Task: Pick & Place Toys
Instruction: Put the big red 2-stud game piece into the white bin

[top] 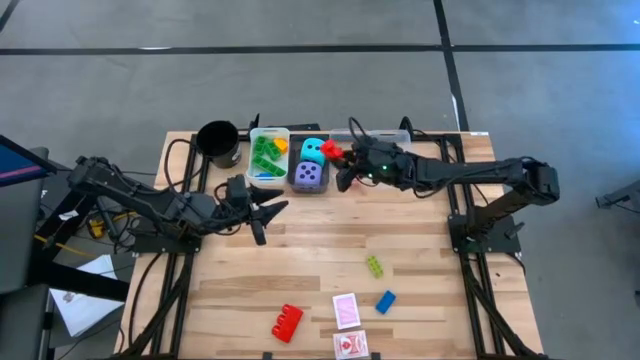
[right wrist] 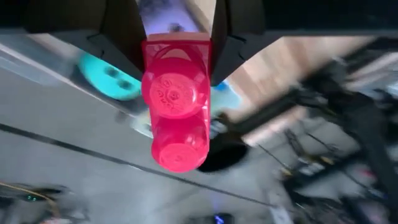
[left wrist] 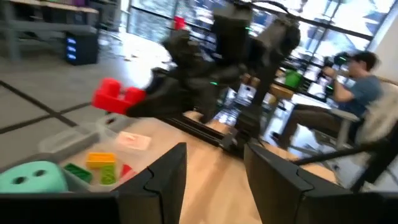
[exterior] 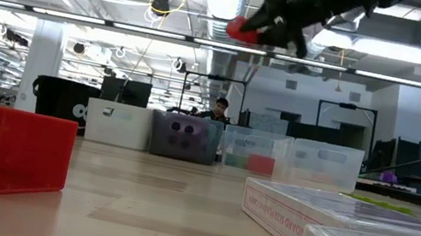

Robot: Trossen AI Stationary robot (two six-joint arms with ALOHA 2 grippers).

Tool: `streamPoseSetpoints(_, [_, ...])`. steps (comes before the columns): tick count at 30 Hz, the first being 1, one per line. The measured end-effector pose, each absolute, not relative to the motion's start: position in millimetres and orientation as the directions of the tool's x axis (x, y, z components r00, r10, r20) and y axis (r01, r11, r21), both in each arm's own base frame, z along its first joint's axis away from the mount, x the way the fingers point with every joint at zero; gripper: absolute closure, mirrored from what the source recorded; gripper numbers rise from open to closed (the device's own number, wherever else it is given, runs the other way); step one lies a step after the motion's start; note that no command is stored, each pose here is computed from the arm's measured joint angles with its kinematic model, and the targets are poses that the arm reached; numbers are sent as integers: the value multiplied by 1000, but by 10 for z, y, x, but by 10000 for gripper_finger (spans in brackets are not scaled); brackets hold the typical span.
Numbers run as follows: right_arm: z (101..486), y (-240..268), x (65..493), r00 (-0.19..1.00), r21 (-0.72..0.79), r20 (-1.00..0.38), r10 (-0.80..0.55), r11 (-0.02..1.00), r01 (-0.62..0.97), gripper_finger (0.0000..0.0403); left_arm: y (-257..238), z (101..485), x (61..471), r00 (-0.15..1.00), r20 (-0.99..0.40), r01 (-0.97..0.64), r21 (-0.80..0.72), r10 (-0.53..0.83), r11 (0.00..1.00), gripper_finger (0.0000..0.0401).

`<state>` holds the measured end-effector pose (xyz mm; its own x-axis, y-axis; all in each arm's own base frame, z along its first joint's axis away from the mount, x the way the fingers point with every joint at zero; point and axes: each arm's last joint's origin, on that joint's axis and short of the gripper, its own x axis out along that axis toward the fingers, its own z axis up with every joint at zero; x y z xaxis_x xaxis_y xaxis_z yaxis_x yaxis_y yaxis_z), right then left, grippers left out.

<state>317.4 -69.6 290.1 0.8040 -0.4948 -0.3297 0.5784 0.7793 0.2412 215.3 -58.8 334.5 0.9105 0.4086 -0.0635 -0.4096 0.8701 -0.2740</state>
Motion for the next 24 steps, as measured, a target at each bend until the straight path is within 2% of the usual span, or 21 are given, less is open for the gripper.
streamPoseSetpoints(8, [2810,-829,3522,869,297,-311,-386,829,474,270,-487,3487,1968,840,-10,-512,-346,543,786,247])
streamPoseSetpoints(11, [2889,-841,3720,886,256,-322,-334,870,421,265,-442,3536,1874,806,1,-528,-451,592,720,247])
streamPoseSetpoints(15, [3206,-720,3913,910,124,-301,-285,934,334,267,-363,3516,1757,764,-35,-514,-637,645,574,247])
streamPoseSetpoints(17, [3390,-602,3958,916,32,-310,-256,960,279,269,-308,3483,1713,774,-71,-467,-736,630,491,247])
streamPoseSetpoints(20, [3681,-392,3964,932,-81,-294,-210,978,194,267,-250,3433,1663,833,-137,-391,-831,537,395,247])
streamPoseSetpoints(24, [3916,-175,3923,945,-120,-284,-160,984,131,264,-184,3377,1658,884,-215,-372,-862,416,345,246])
